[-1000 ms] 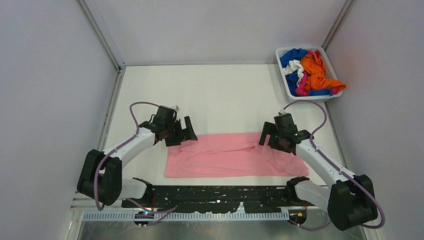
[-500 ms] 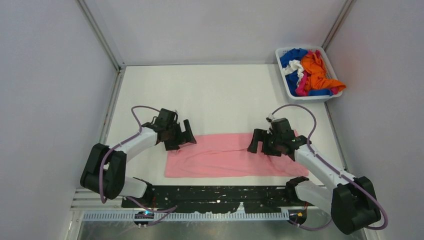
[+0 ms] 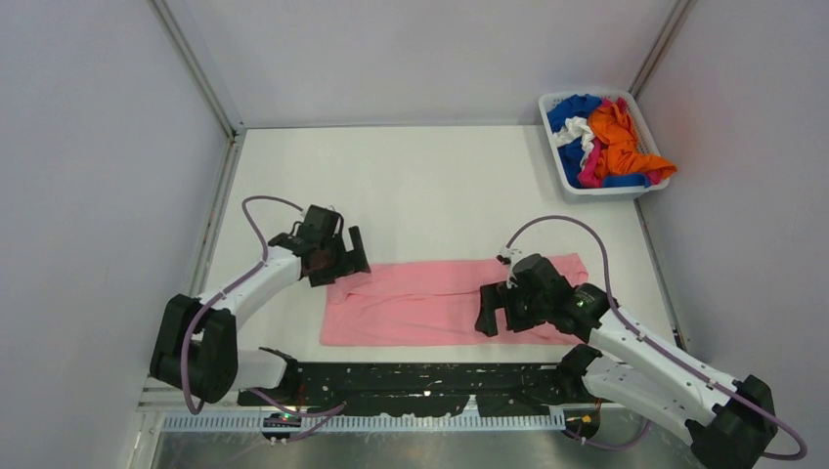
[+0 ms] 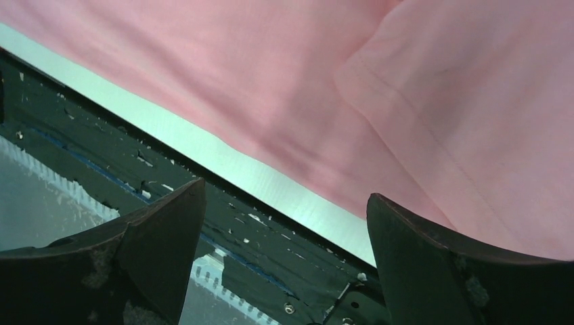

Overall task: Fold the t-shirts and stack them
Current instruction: Rotate the tshirt 90 degrees

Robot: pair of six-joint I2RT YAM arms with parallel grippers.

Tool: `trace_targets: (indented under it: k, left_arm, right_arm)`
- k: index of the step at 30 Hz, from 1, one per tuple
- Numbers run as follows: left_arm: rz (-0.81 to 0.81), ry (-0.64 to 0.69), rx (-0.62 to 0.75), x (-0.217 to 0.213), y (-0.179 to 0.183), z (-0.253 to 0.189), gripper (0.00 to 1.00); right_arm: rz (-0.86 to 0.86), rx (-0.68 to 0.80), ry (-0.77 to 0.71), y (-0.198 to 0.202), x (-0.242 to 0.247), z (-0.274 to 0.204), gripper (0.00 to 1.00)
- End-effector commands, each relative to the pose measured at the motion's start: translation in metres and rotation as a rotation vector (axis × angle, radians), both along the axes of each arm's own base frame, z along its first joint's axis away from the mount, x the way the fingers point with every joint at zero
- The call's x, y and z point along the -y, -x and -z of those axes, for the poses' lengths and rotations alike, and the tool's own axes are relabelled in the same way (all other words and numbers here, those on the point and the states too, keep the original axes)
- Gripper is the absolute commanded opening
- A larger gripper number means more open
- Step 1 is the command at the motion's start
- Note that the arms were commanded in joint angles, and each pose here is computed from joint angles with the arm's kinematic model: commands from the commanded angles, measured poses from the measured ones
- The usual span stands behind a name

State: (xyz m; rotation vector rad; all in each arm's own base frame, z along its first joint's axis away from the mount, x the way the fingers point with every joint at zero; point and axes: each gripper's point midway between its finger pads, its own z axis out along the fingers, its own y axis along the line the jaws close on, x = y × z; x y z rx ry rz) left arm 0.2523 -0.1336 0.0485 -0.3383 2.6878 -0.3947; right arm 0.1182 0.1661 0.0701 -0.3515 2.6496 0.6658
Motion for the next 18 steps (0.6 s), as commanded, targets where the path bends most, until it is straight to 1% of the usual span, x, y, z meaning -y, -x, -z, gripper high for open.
trace_targets:
  k: [1, 3, 6, 8, 9, 11, 13, 15, 16, 17, 18]
  left_arm:
    - [-0.024, -0.079, 0.096, -0.016, -0.016, -0.034, 0.99]
    - [0.002, -0.045, 0.112, -0.009, -0.016, -0.041, 0.99]
    - [0.115, 0.04, 0.139, 0.019, -0.011, -0.05, 0.99]
    - [0.201, 0.079, 0.152, 0.043, -0.005, -0.051, 0.99]
    - [0.244, 0.102, 0.15, 0.055, 0.0, -0.05, 0.99]
    - [0.291, 0.126, 0.12, 0.069, 0.007, -0.041, 0.99]
    - [0.292, 0.123, 0.073, 0.071, 0.011, -0.026, 0.99]
    - [0.274, 0.082, 0.028, 0.064, 0.014, -0.009, 0.99]
    - [0.267, 0.059, 0.001, 0.06, 0.017, 0.001, 0.99]
    - [0.265, 0.049, -0.015, 0.058, 0.019, 0.007, 0.99]
    - [0.26, 0.038, -0.034, 0.055, 0.023, 0.013, 0.99]
  right_arm:
    - [0.16, 0.134, 0.044, -0.026, 0.019, -0.028, 0.96]
    - [0.265, 0.133, 0.049, -0.031, 0.026, -0.027, 0.95]
    - [0.437, 0.116, 0.068, -0.041, 0.047, -0.017, 0.95]
    - [0.565, 0.092, 0.047, -0.05, 0.057, -0.007, 0.95]
    - [0.579, 0.08, 0.014, -0.052, 0.055, -0.001, 0.95]
    - [0.674, 0.049, -0.033, -0.064, 0.063, 0.01, 0.95]
    - [0.704, 0.003, -0.074, -0.069, 0.064, 0.022, 0.96]
    - [0.726, -0.025, -0.065, -0.075, 0.07, 0.033, 0.95]
    - [0.727, -0.015, -0.062, -0.081, 0.072, 0.035, 0.95]
    - [0.743, -0.042, -0.038, -0.083, 0.076, 0.043, 0.95]
    - [0.74, -0.022, -0.043, -0.092, 0.077, 0.043, 0.95]
